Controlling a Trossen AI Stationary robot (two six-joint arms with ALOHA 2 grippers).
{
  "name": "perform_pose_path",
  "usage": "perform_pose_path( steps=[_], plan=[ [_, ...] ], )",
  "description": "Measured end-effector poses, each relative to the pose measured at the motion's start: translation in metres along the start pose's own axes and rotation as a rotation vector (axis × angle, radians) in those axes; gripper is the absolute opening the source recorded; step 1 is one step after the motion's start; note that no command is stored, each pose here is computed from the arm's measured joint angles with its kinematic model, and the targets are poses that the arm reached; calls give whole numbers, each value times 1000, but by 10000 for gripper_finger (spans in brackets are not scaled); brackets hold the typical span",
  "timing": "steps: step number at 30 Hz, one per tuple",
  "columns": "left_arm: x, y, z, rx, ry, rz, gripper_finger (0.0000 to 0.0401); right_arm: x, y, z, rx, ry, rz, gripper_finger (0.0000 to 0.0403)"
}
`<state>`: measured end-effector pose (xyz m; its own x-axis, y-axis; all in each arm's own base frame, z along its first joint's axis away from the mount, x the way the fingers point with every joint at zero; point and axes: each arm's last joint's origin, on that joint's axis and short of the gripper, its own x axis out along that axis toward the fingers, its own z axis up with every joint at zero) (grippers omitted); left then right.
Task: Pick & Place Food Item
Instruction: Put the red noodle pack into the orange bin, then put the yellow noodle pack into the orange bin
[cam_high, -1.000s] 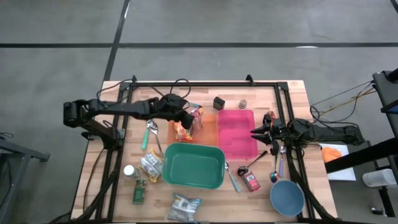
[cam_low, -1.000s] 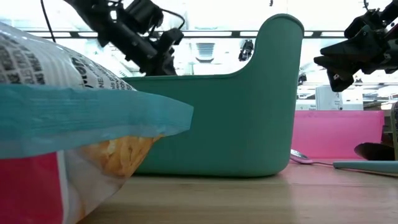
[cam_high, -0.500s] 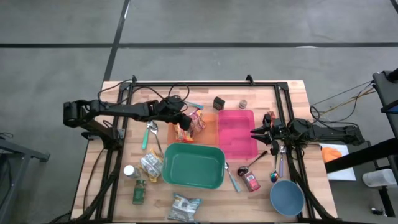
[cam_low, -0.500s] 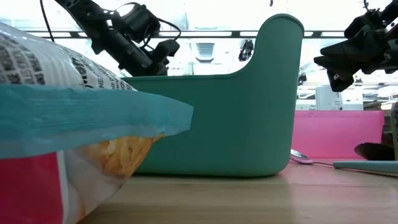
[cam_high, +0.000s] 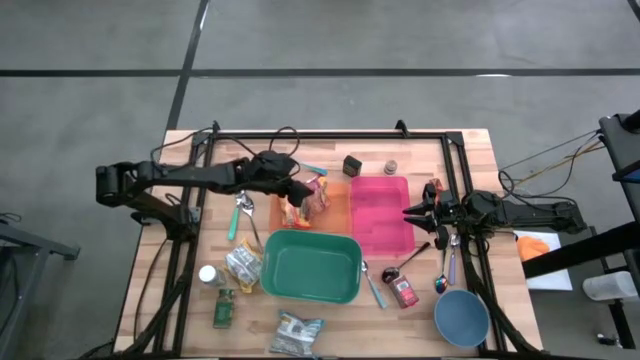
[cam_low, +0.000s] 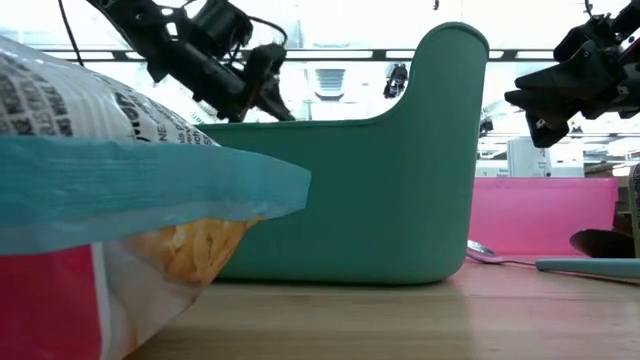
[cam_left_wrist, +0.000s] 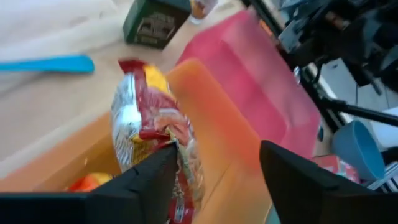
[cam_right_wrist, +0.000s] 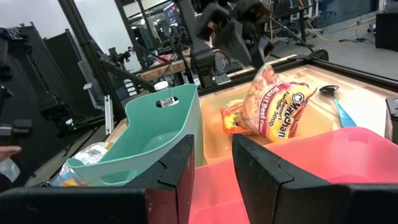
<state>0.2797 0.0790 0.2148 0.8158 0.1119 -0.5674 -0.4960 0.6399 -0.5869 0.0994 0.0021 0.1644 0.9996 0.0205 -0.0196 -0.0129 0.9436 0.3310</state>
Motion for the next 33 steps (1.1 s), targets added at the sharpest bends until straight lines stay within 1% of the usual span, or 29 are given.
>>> perform_pose_path(
  steps=[6, 14, 16, 20, 27, 29, 33],
  plan=[
    [-19, -2, 9, 45, -47, -12, 284, 0, 0, 0, 0, 0, 0, 107],
    [-34, -3, 10, 38, -48, -4, 318, 0, 0, 0, 0, 0, 0, 107],
    [-40, -2, 8, 3, -30, 11, 320, 0, 0, 0, 0, 0, 0, 107],
    [-56, -1, 3, -102, 15, 50, 320, 0, 0, 0, 0, 0, 0, 107],
    [-97, 3, -13, -280, 109, 151, 320, 0, 0, 0, 0, 0, 0, 107],
    [-108, 4, -20, -310, 136, 176, 320, 0, 0, 0, 0, 0, 0, 107],
    [-128, 4, -31, -335, 183, 204, 320, 0, 0, 0, 0, 0, 0, 107]
  ],
)
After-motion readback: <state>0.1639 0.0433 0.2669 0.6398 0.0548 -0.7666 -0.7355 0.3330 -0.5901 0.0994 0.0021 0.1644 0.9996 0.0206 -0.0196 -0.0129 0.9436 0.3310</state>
